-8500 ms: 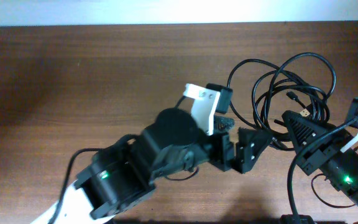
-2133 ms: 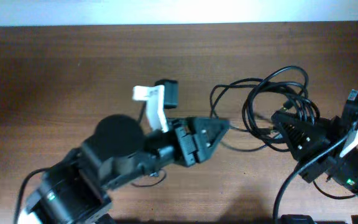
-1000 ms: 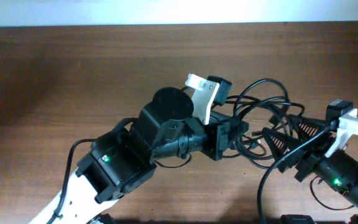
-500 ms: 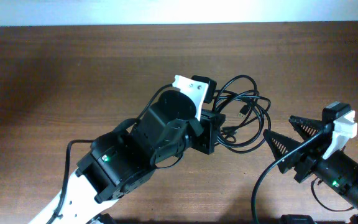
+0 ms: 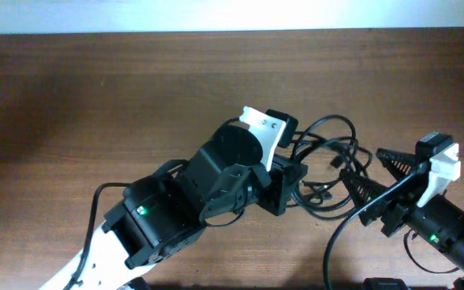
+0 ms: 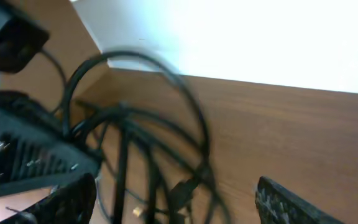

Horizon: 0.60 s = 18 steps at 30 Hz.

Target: Untangle cables

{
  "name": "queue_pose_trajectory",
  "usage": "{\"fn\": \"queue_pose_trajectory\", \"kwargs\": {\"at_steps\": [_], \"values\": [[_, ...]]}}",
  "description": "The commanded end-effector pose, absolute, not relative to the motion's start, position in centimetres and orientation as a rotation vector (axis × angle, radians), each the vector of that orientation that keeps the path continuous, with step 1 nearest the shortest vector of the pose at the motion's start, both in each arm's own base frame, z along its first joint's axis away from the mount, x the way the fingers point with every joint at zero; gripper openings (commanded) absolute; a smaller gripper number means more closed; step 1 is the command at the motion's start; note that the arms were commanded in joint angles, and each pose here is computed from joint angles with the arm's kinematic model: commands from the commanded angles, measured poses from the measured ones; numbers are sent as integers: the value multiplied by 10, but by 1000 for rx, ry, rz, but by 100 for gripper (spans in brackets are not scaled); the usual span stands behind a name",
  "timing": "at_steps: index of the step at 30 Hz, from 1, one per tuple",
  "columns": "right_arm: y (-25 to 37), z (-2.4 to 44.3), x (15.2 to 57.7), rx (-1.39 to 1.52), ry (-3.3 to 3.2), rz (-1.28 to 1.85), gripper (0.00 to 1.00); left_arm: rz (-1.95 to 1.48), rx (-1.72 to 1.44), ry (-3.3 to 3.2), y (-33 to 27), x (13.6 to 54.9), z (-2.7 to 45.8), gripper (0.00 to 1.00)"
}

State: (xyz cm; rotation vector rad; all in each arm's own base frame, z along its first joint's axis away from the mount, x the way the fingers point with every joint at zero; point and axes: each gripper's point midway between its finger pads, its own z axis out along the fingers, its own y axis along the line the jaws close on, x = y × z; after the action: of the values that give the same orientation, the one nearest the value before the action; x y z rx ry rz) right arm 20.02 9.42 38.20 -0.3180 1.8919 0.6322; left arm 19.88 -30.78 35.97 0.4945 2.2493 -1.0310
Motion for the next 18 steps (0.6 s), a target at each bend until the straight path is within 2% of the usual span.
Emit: {"fn": "queue_pose_trajectory", "kwargs": {"at_steps": [1,8,10,13,18], "values": [[65,379,214,-202,1909,435,82,-973,600,2259,-299,189,353,0],[58,366,211,-163,1969,404,80,-928,608,2264,-295,191,349,0],[71,361,203,-207,1990,491,74,-858,553,2257,-288,202,348,0],[93,366,191,-300,1969,642,73,-806,417,2272,-280,214,348,0],[116,374,175,-423,1922,798,74,-826,381,2277,-280,215,349,0]]}}
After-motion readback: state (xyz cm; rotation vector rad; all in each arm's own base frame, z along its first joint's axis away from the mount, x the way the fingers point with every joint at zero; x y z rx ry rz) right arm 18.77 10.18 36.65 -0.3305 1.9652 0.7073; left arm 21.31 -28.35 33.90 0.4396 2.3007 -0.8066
